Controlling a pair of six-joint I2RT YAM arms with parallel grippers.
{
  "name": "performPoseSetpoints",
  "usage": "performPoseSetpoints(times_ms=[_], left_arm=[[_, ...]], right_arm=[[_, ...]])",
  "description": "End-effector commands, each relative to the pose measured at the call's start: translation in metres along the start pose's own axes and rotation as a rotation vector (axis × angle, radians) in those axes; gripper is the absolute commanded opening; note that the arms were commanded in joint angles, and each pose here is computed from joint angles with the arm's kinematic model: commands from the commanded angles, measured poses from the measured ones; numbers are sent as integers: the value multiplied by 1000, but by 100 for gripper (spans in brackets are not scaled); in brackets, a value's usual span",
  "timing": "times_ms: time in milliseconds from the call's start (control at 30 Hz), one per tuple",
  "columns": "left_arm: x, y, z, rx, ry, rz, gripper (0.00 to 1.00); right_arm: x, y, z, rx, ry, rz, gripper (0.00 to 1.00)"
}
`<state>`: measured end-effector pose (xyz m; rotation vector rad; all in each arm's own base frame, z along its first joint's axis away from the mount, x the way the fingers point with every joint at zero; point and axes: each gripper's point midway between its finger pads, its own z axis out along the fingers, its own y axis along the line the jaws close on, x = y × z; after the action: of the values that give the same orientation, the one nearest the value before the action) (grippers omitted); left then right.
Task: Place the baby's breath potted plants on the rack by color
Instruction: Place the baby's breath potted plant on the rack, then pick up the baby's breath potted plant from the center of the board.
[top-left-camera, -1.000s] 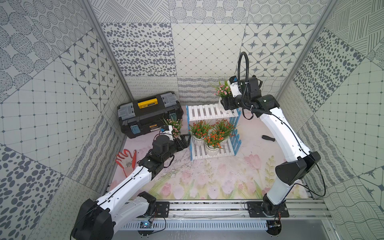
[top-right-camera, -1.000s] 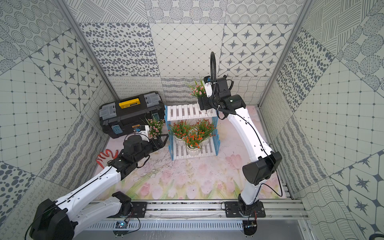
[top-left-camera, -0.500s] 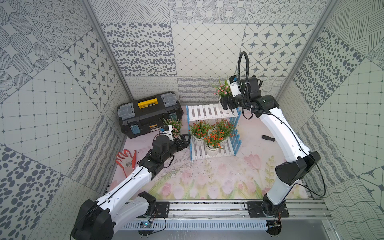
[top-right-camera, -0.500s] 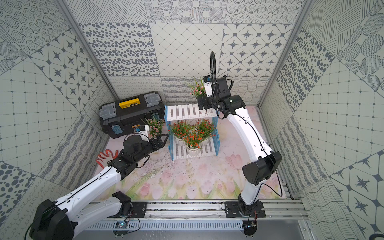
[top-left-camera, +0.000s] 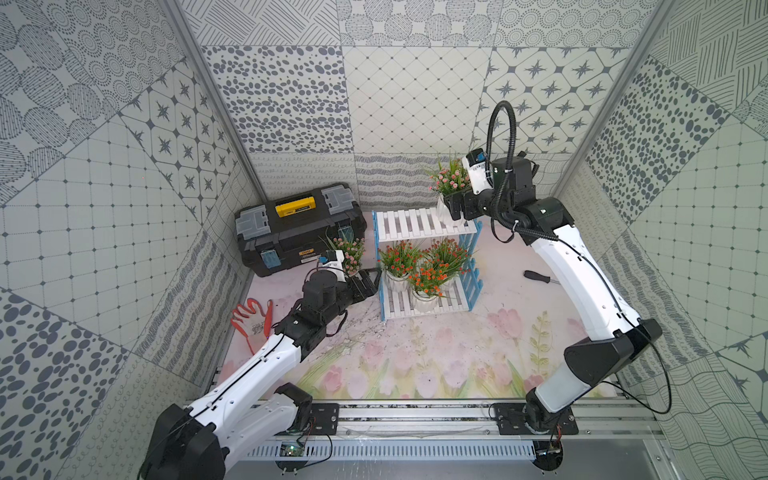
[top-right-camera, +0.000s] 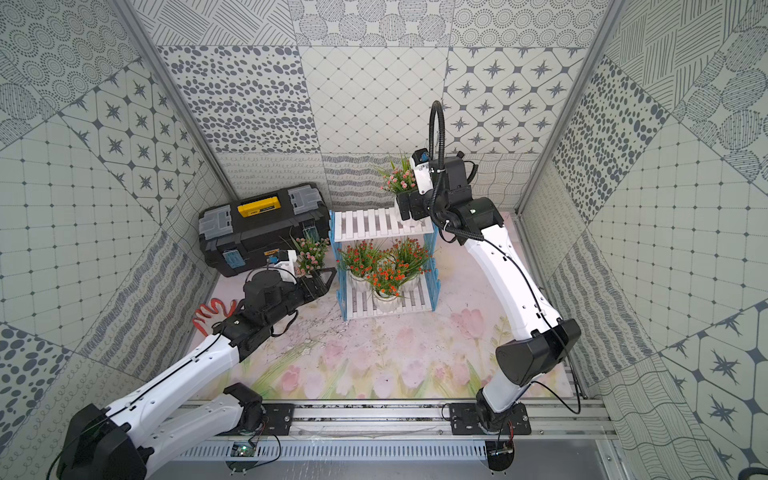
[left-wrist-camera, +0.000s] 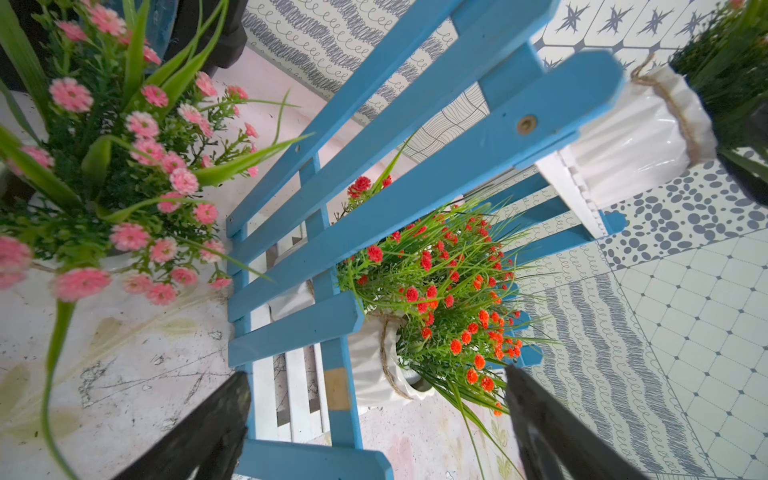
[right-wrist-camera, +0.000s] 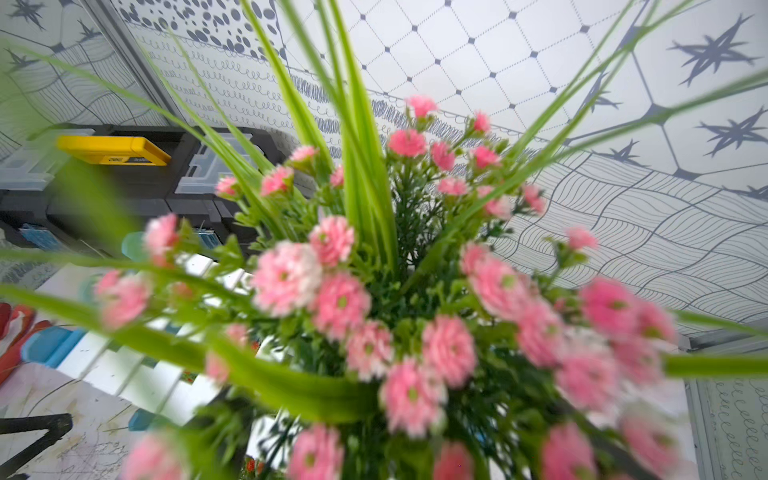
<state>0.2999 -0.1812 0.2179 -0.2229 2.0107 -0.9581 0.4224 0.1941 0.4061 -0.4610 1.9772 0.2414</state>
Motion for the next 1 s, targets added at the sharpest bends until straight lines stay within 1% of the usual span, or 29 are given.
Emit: performPoseSetpoints(times_ms=[0, 100, 300, 433, 500, 633, 700, 833, 900, 967], left_arm=[[-4, -2, -6, -14, -4, 38, 96], [-3, 1, -10, -31, -1, 42, 96], [-6, 2, -28, -95, 25, 85, 96], [-3, 14, -52, -198, 61, 132, 96], [0, 25, -66, -258, 69, 138, 96], [21, 61, -82, -438, 169, 135, 96], [33, 73, -80, -489, 223, 124, 96], [61, 103, -64, -585, 348, 127, 97], [67, 114, -56, -614, 358, 128, 97], [65, 124, -47, -631, 303, 140, 97]], right_arm=[[-26, 2, -29, -21, -114, -7, 98], [-29, 4, -49, -33, -144, -2, 98], [-22, 5, -105, -67, -236, 34, 98], [-19, 5, -139, -85, -305, 51, 98], [-19, 5, -149, -95, -327, 62, 98], [-17, 5, -151, -120, -327, 68, 98], [-15, 4, -147, -131, -325, 76, 98], [-8, -3, -140, -137, -315, 105, 98], [-5, -6, -137, -145, -317, 118, 98], [-1, -7, -133, -157, -316, 126, 98]])
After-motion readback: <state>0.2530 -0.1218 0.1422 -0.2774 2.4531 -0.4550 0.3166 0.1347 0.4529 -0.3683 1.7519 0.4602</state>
